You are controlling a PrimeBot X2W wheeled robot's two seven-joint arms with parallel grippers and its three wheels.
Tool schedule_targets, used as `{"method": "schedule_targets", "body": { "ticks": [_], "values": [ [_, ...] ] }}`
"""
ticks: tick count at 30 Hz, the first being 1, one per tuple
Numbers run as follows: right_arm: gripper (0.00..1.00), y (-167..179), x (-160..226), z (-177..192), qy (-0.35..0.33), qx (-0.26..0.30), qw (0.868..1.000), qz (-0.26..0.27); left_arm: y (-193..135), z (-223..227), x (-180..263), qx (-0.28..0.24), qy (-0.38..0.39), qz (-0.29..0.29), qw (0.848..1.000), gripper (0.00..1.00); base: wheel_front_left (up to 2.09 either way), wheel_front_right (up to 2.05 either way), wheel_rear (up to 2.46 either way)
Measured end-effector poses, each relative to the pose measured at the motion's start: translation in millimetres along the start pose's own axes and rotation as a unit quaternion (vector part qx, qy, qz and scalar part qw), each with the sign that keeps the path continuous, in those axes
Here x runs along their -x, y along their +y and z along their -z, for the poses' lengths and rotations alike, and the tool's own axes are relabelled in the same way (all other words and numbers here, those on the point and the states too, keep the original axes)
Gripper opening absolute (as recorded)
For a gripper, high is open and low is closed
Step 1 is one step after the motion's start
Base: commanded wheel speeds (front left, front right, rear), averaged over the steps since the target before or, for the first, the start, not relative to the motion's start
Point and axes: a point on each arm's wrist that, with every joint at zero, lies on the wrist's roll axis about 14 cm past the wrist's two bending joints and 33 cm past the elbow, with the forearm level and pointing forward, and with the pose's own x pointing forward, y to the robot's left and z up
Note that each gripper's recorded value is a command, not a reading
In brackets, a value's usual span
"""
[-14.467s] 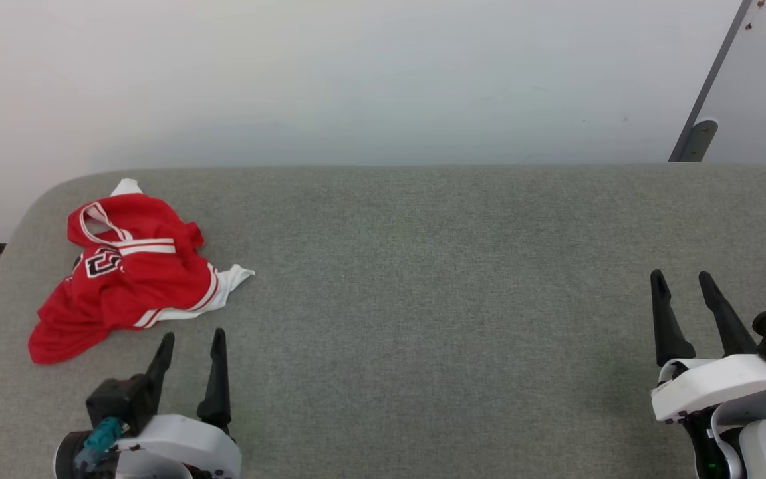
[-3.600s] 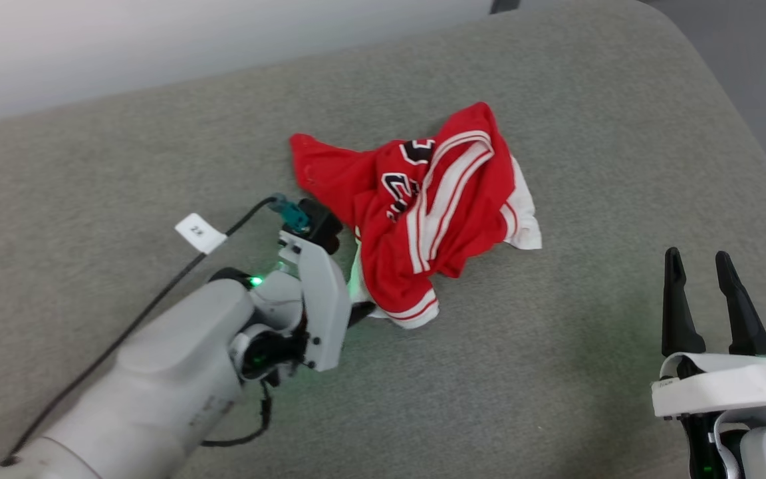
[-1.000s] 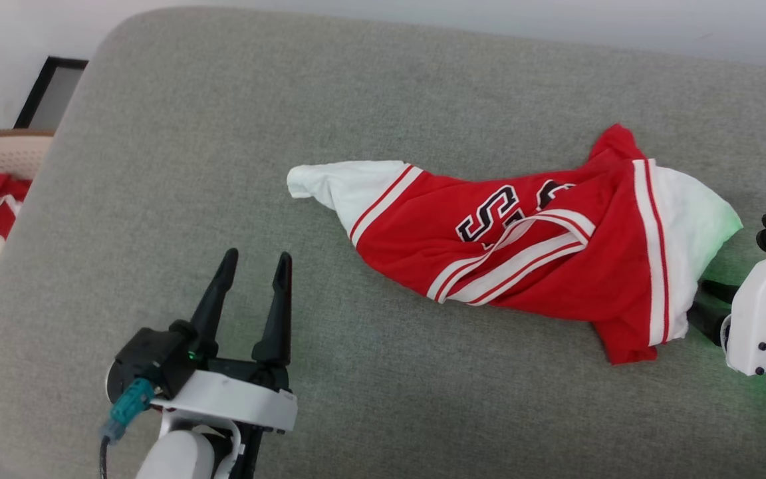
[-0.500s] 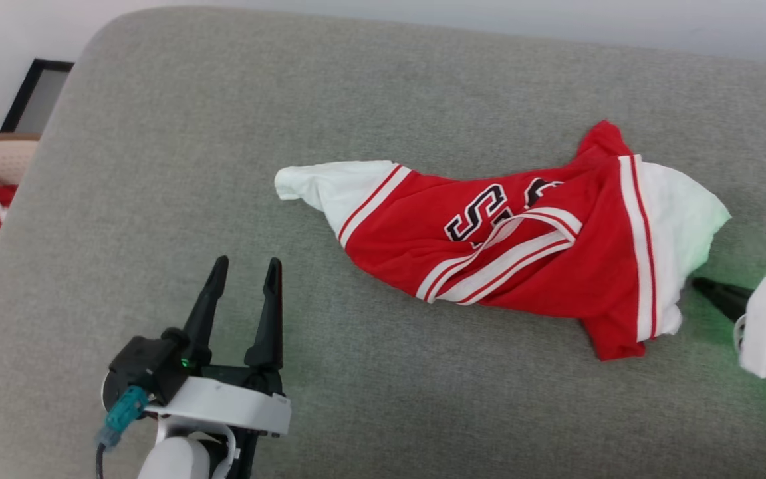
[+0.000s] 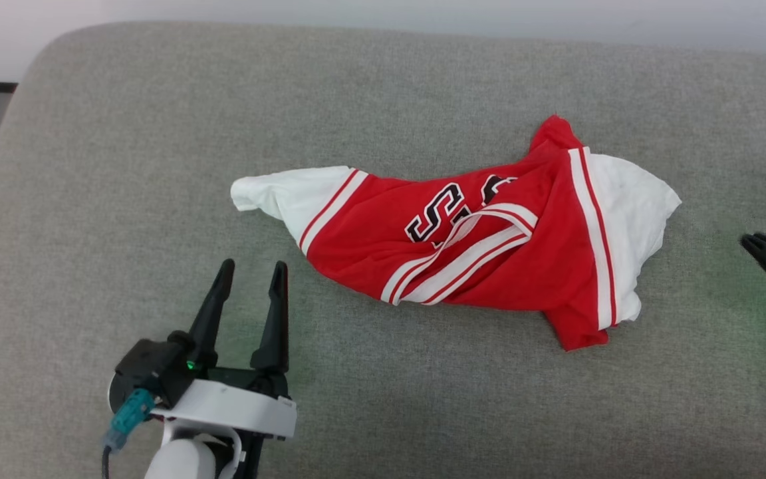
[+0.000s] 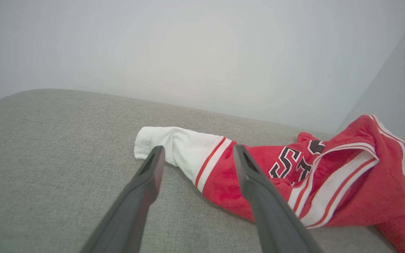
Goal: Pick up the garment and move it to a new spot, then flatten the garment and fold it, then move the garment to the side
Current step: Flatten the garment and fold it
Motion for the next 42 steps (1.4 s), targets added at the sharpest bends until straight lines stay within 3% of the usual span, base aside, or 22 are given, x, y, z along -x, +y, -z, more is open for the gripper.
{"method": "schedule_targets", "body": {
  "ticks": [5,14,24,25,26,27,28,35,42],
  "values": [
    [1.00,14.8,-10.7,-18.3,0.014,-0.012,0.999,-0.034,-4.4,5.6,-6.6,0.002,0.006,0.008,1.000,1.00,0.00,0.00,0.00],
    [1.00,48.4,-33.2,-28.9,0.135,-0.013,0.985,-0.108,0.1,18.2,-6.8,0.011,0.023,0.000,1.000,1.00,0.00,0.00,0.00],
    [1.00,71.5,-61.9,-4.3,0.215,0.031,0.968,-0.127,7.4,26.1,-6.7,0.018,0.035,-0.013,0.999,1.00,0.00,0.00,0.00],
    [0.91,73.4,-64.2,-1.8,0.219,0.033,0.966,-0.129,8.6,27.0,-6.3,0.017,0.036,-0.015,0.999,1.00,0.00,0.00,0.00],
    [0.39,74.9,-65.6,1.5,0.227,0.036,0.965,-0.131,10.0,27.7,-5.7,0.017,0.038,-0.017,0.999,1.00,0.00,0.00,0.00],
    [0.23,76.4,-66.6,3.8,0.230,0.040,0.963,-0.132,11.5,27.8,-5.2,0.017,0.038,-0.020,0.999,1.00,0.00,0.00,0.00],
    [0.00,77.3,-67.2,4.7,0.231,0.042,0.963,-0.133,12.6,27.5,-4.8,0.018,0.038,-0.022,0.999,1.00,0.00,0.00,0.00],
    [0.00,69.2,-54.9,-7.8,0.205,0.049,0.970,-0.119,13.2,21.2,-3.4,0.018,0.030,-0.023,0.999,1.00,0.00,0.00,0.00],
    [0.00,37.2,-31.8,-25.4,0.158,0.046,0.984,-0.071,1.2,19.9,-5.6,0.023,0.026,-0.006,0.999,1.00,0.00,0.00,0.00]
  ]
}}
